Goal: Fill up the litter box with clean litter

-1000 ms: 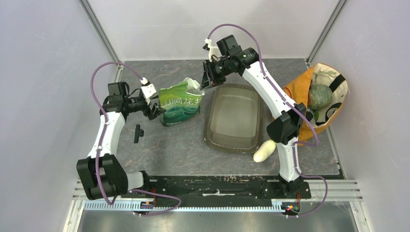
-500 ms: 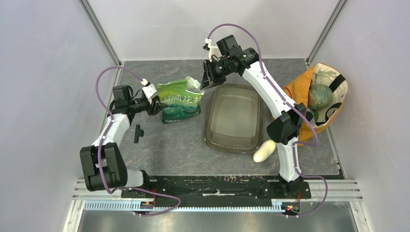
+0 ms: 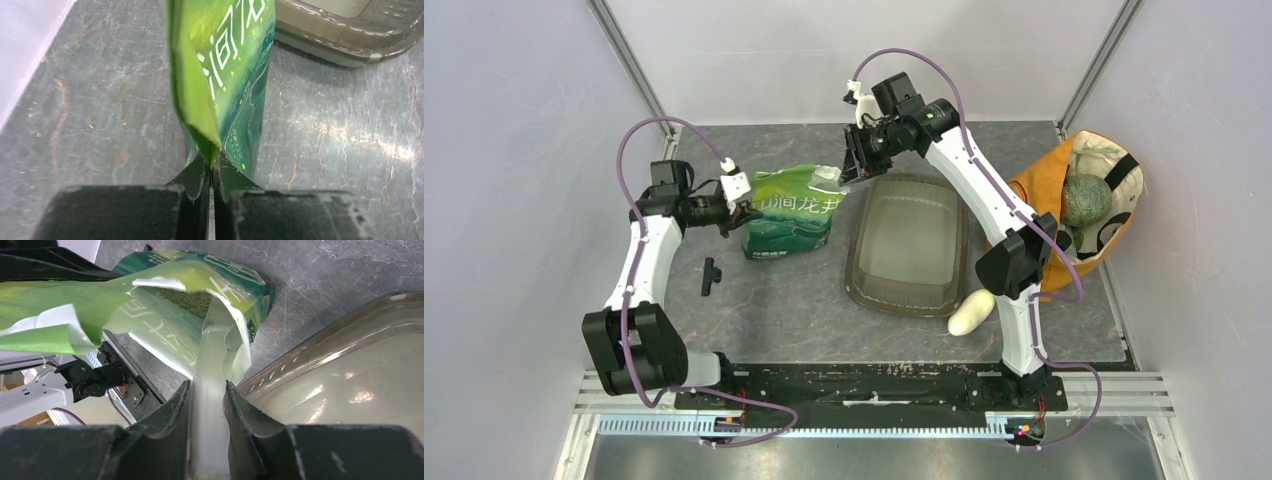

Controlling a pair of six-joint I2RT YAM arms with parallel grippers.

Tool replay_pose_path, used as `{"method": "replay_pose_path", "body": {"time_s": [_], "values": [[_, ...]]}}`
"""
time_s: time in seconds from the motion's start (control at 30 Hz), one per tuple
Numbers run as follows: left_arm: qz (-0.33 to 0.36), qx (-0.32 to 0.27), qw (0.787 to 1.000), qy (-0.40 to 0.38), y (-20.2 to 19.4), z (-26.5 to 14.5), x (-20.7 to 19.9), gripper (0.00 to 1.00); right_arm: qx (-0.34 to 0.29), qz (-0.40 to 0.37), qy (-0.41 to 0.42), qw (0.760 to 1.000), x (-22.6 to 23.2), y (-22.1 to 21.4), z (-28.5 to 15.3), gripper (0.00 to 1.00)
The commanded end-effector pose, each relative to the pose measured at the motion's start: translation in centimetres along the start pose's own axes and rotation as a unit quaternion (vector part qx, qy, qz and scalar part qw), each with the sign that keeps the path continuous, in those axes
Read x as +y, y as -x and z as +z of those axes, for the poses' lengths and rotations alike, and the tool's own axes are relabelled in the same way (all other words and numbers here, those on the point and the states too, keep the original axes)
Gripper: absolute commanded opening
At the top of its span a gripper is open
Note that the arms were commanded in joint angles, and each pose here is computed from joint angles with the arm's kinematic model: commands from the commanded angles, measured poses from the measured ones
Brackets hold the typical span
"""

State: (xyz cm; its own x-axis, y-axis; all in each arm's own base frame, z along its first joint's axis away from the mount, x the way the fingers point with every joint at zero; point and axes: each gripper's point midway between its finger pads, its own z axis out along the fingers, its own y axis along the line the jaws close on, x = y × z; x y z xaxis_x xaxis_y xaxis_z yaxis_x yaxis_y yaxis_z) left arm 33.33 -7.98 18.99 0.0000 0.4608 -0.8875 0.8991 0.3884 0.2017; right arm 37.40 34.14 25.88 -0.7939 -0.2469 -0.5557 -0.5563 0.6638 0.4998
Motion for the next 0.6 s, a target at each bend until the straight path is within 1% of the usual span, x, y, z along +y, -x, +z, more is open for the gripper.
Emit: {"method": "replay_pose_path", "body": {"time_s": [0.0,0.13,0.17,0.27,0.43,0.57], "values": [[0.128,-0.015,0.992,-0.006,6.2,-3.1,0.2,0.02,-0.019,-0.025,-0.009,0.999,0.2,0.6,-1.7,0.00],[0.194,0.030,0.980,-0.040,7.7,-3.8,-0.4,0.02,-0.007,-0.020,-0.001,1.000,0.0,-0.1,-1.2,0.00],[0.205,0.045,0.976,-0.052,7.7,-4.0,-0.7,0.02,-0.002,-0.018,0.001,1.000,0.0,-0.4,-0.9,0.00],[0.250,0.106,0.958,-0.095,6.7,-3.8,-1.9,0.02,0.006,-0.009,0.009,1.000,-0.2,-0.8,-0.1,0.00],[0.263,0.124,0.950,-0.113,6.6,-2.9,-2.8,0.02,0.016,-0.007,0.012,1.000,-0.7,-1.4,0.9,0.00],[0.270,0.140,0.946,-0.111,5.9,-2.8,-2.6,0.02,0.026,-0.019,0.001,1.000,-1.3,-2.4,0.5,0.00]]}}
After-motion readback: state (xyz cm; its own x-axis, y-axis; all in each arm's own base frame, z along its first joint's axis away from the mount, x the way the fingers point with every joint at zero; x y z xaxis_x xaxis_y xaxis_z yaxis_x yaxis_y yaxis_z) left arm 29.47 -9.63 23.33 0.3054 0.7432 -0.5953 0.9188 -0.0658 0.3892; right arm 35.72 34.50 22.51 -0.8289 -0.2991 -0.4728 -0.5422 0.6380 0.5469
